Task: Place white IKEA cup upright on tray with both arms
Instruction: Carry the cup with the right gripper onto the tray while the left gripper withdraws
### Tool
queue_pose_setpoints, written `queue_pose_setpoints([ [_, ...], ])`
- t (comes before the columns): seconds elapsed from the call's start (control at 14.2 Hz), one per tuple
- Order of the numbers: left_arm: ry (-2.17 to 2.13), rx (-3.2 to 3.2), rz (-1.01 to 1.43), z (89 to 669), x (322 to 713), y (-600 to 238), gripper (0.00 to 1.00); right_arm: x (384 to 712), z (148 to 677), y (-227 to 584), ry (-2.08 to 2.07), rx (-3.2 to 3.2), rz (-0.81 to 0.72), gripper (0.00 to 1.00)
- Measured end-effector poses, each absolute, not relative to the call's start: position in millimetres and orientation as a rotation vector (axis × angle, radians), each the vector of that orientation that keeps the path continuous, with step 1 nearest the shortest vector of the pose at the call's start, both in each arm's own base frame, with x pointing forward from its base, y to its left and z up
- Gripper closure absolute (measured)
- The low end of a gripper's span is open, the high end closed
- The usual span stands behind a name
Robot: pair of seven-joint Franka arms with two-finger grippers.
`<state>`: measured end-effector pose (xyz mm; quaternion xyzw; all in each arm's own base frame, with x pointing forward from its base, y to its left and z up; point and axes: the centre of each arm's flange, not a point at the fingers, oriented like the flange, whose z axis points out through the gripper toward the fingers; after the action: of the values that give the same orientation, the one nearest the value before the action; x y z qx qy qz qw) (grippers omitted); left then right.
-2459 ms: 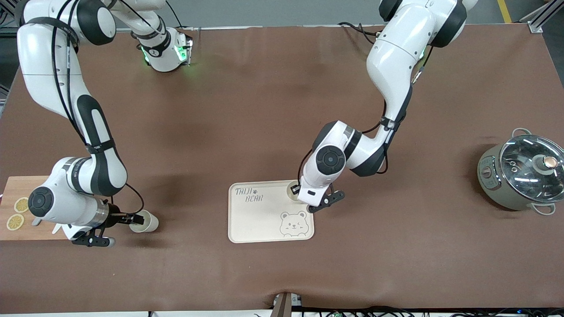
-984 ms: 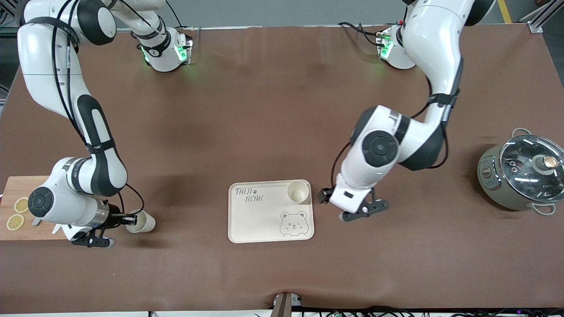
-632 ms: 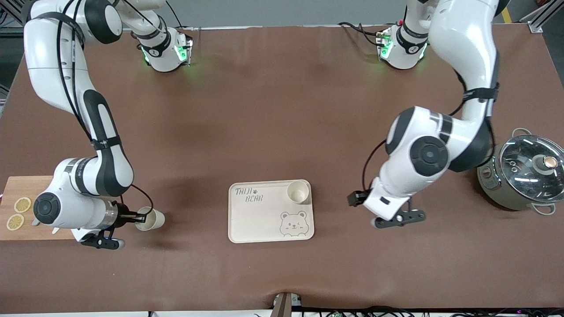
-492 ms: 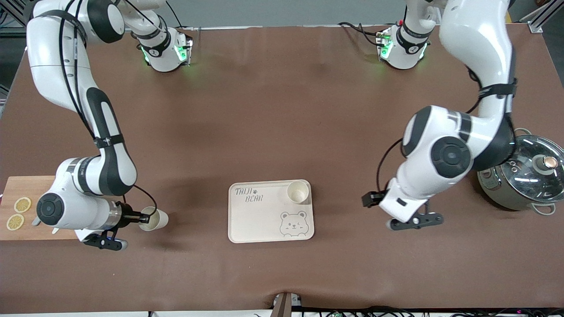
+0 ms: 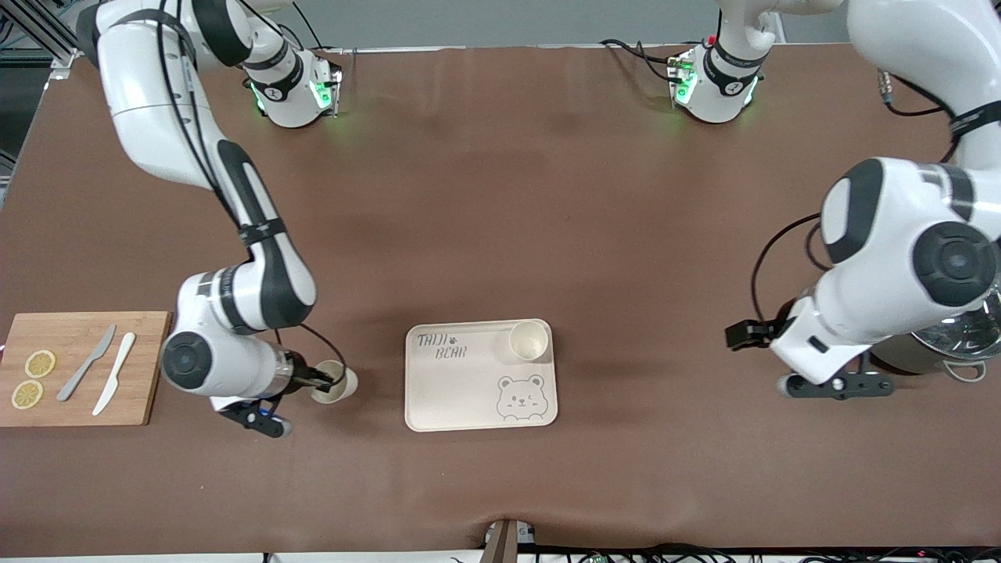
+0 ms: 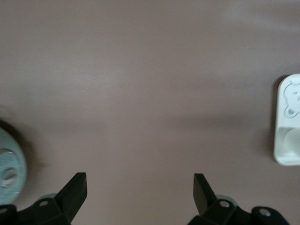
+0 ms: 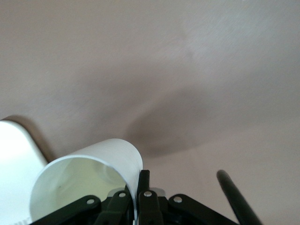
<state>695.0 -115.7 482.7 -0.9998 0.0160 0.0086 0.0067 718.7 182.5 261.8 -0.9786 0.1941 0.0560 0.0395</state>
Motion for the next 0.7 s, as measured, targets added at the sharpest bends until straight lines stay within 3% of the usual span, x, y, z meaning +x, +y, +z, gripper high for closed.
queue_pose_setpoints([
  [0.7,0.034,-3.123,0.082,575.7,644.2,-43.5,0.00,688.2,271.2,304.8,0.811,-2.932,0.086,0.97],
])
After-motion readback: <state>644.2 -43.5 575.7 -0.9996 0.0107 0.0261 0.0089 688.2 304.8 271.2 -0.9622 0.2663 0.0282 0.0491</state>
